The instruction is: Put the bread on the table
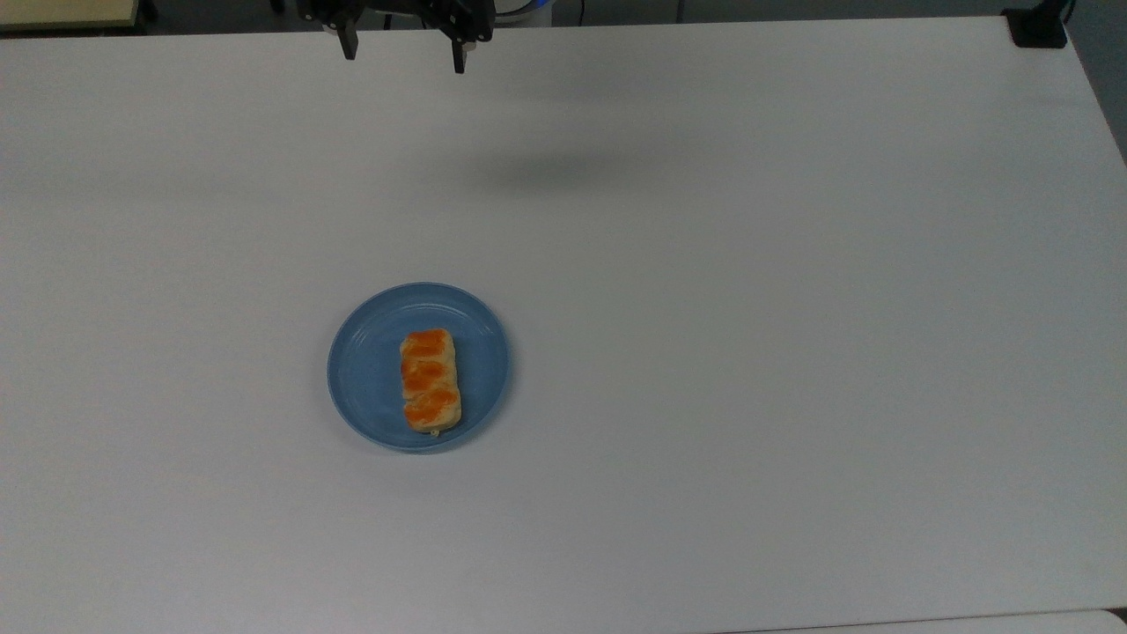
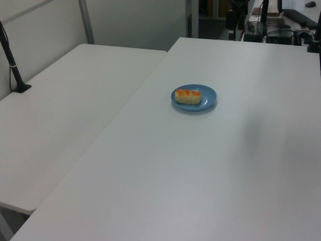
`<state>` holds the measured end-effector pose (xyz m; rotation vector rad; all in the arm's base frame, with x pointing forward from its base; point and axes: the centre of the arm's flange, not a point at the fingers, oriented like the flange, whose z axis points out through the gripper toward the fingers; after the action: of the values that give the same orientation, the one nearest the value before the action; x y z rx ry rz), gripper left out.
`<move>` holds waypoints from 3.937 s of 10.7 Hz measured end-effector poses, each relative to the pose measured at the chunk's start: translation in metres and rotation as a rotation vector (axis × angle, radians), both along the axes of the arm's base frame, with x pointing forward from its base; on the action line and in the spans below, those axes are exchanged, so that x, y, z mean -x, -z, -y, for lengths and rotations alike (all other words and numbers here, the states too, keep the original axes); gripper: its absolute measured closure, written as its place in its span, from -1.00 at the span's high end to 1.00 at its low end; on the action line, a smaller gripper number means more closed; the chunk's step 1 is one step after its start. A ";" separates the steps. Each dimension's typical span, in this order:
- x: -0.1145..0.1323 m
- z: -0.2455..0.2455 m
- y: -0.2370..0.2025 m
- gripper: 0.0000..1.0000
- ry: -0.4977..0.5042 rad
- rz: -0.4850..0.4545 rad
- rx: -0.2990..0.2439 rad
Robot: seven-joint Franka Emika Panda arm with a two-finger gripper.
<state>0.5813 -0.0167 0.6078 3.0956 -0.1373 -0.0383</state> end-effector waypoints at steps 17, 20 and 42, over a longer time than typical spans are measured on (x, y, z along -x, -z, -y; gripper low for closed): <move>-0.014 0.005 0.013 1.00 0.009 0.025 0.005; -0.048 0.004 0.048 1.00 0.001 0.095 0.017; -0.156 -0.015 0.272 -0.26 -0.081 0.255 0.082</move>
<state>0.7370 -0.0014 0.3362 3.0069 -0.0211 0.3567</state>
